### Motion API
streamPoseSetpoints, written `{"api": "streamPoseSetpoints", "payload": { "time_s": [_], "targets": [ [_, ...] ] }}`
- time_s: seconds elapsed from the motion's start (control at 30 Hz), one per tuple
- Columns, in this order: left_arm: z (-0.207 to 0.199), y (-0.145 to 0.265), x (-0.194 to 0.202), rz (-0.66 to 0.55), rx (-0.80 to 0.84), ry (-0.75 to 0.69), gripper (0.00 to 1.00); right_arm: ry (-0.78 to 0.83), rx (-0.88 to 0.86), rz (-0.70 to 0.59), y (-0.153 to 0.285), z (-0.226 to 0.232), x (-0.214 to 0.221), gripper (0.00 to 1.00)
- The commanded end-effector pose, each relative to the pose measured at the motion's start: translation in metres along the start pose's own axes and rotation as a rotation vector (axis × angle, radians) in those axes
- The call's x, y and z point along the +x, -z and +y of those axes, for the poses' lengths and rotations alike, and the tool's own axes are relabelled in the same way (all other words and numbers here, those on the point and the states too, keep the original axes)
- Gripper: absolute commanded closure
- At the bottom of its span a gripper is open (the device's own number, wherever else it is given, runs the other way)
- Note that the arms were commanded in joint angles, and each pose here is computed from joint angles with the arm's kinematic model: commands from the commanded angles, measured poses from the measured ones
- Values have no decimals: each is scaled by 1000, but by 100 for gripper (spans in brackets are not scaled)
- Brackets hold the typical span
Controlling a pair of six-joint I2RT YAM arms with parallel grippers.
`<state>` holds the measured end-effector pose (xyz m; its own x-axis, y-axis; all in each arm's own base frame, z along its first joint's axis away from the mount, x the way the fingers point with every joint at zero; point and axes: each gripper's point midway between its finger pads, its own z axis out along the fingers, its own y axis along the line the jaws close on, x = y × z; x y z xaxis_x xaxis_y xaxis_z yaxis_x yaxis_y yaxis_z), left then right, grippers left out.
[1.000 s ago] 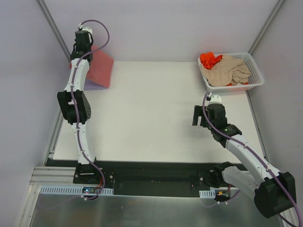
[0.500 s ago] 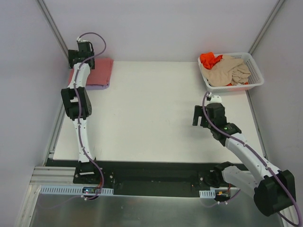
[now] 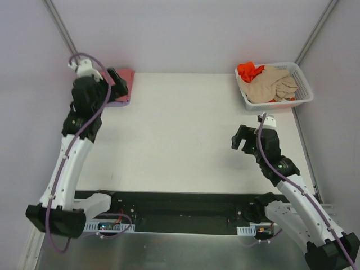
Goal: Fold and stack the t-shirts
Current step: Put the neatly folded tshirt into the corner of the board with the left arm
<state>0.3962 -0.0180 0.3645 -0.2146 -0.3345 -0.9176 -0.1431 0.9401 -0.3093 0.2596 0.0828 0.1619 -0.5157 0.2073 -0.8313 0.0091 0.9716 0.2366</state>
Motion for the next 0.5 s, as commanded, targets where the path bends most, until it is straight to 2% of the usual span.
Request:
{"api": "streamPoseSetpoints", "payload": {
  "time_s": [0.0,0.13,0.2,0.33,0.47],
  "targets": [
    [-9,37,151,263,53,103,1,-29,9,-25,7,-8,5,4],
    [-2,80,235,323,159,135,1,-34,20,-69,6,-16,13,4],
    [15,89,251,306,138,138,1,-46,33,-82,7,-21,19,4],
    [41,96,247,218,61,109,1,-66,-14,-144,1,-20,25,4],
    [38,101,236,186,83,115,1,-85,-39,-179,3,-18,26,4]
  ]
}}
